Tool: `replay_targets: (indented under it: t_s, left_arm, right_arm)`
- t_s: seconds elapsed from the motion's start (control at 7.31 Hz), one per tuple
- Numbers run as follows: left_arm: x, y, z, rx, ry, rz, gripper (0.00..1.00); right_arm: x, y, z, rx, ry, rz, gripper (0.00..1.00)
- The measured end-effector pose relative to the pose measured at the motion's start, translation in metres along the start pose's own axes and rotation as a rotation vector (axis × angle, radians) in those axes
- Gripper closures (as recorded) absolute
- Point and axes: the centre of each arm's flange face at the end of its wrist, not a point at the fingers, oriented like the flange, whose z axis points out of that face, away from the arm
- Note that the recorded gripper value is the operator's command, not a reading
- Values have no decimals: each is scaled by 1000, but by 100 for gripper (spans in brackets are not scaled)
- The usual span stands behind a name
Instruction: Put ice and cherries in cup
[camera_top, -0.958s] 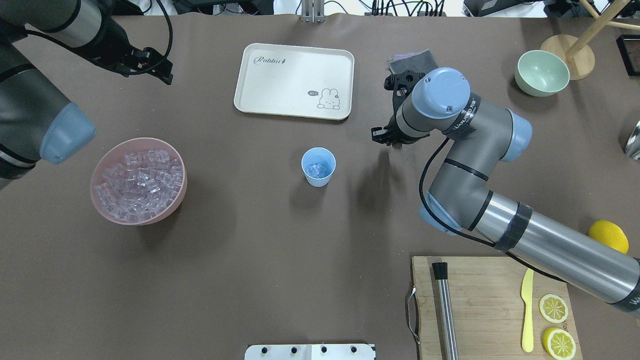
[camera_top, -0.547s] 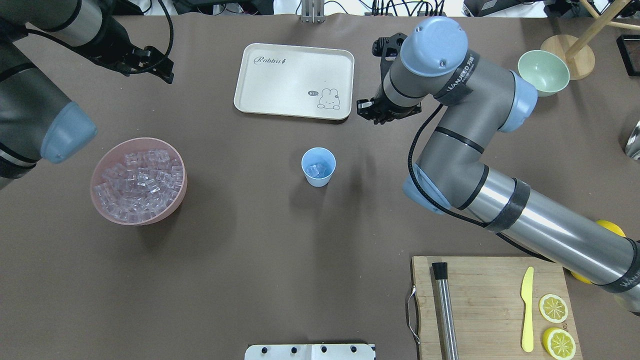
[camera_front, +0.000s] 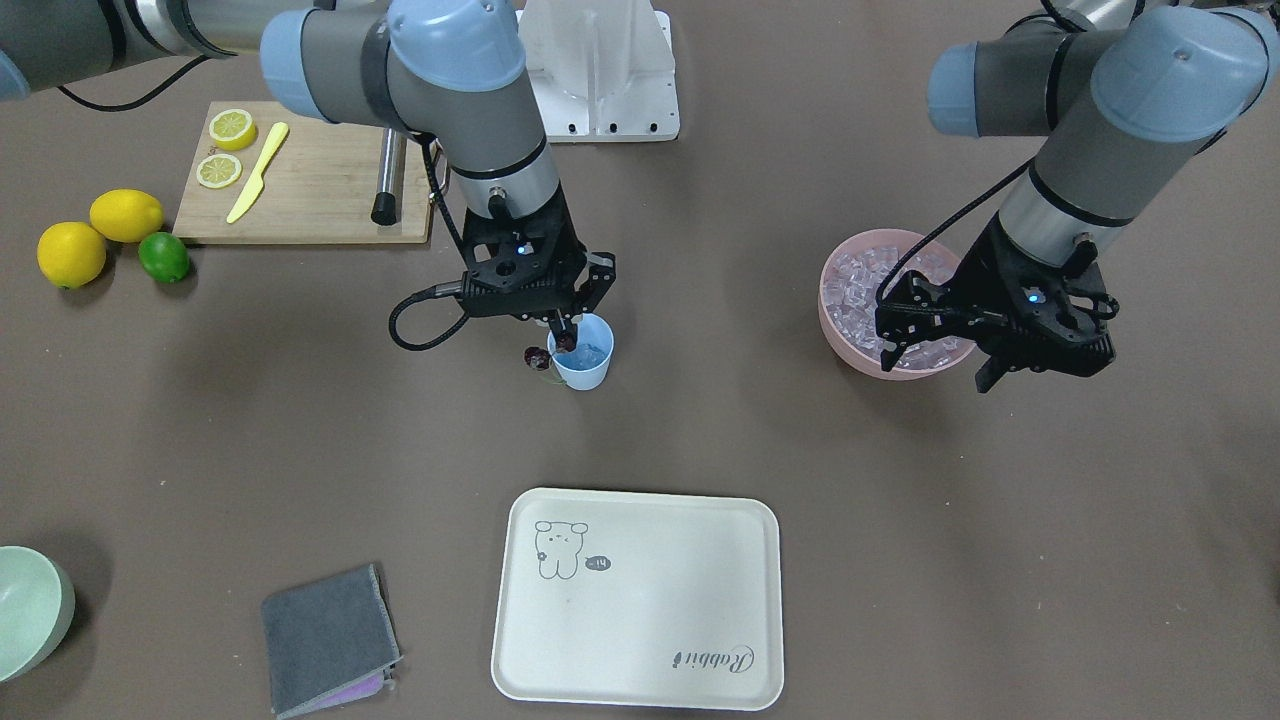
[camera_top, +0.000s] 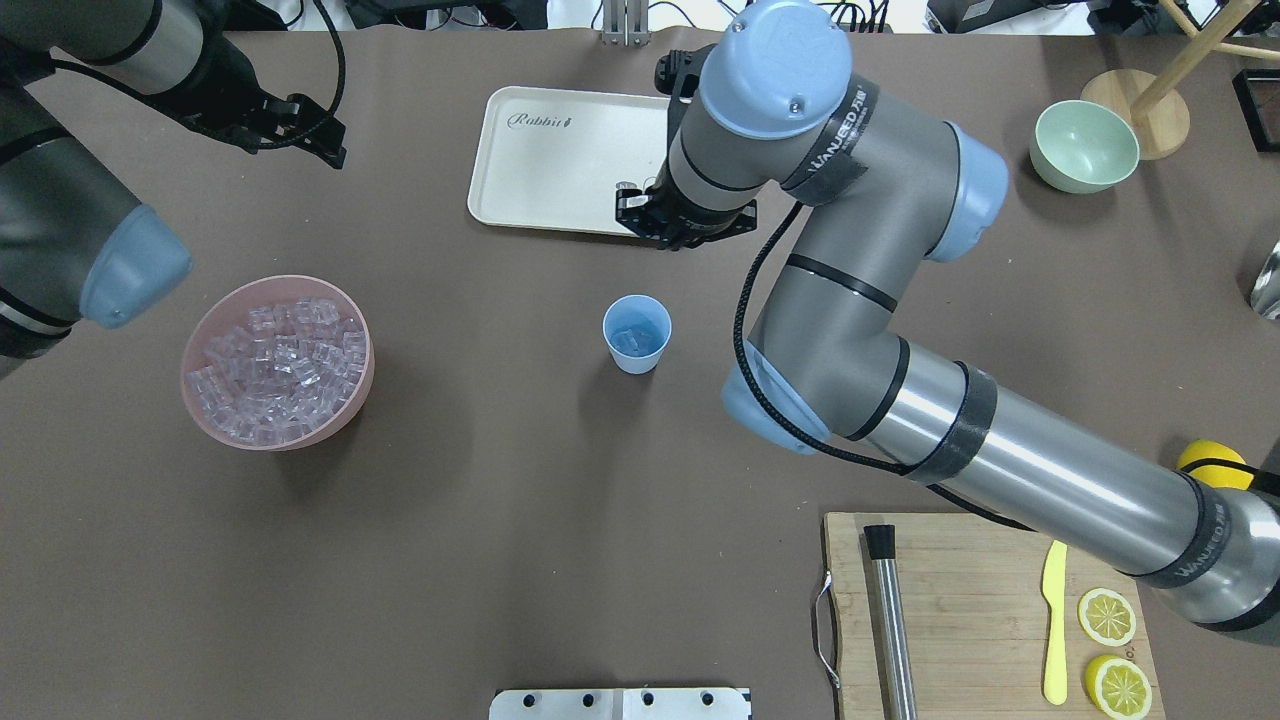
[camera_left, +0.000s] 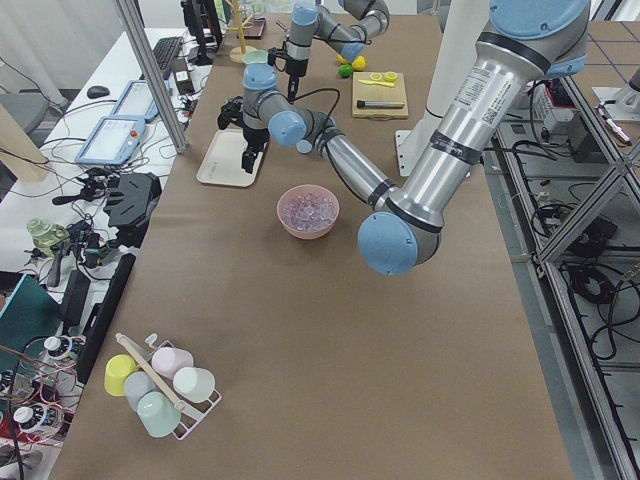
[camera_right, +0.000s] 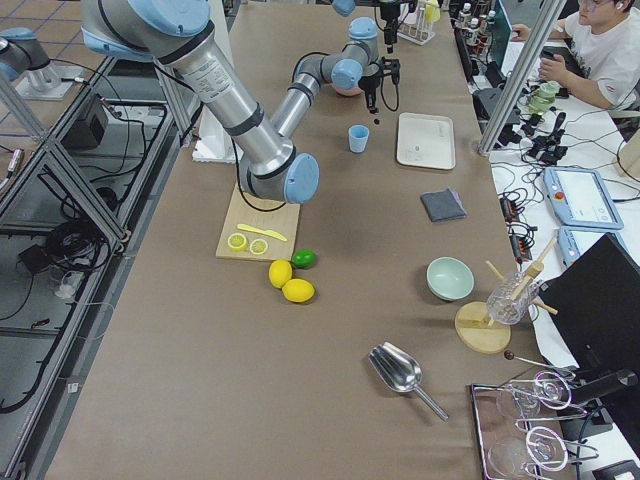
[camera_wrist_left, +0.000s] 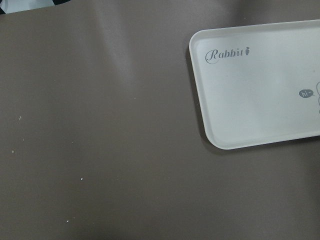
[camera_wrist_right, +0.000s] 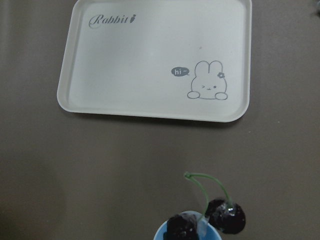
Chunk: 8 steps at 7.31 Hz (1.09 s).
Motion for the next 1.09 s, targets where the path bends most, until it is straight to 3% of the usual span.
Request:
replay_targets:
  t_s: [0.27,0.41,0.55,0.68,0.82,0.96,1.09]
  left_arm:
    - [0,0,0,0,-1,1,3]
    - [0,0,0,1,-1,2,3]
    - [0,0,0,0,-2,4,3]
    - [0,0,0,0,-2,6,3]
    - [1,0,0,1,-1,8,3]
    - [1,0,-1,2,0,8,3]
    - [1,0,-1,2,0,8,3]
  right_arm:
    - [-11,17,20,-10,14,-13,100]
    - [-14,25,29,-20,22,-20,91]
    - [-16,30,33,-26,26,-23,73]
    - [-17,34,37,-30,28,-25,70]
    - [-16,37,39,-34,31,-26,51]
    - [-12,39,44,-39,38,-27,2]
    - [-8,41,46,-39,43,-27,1]
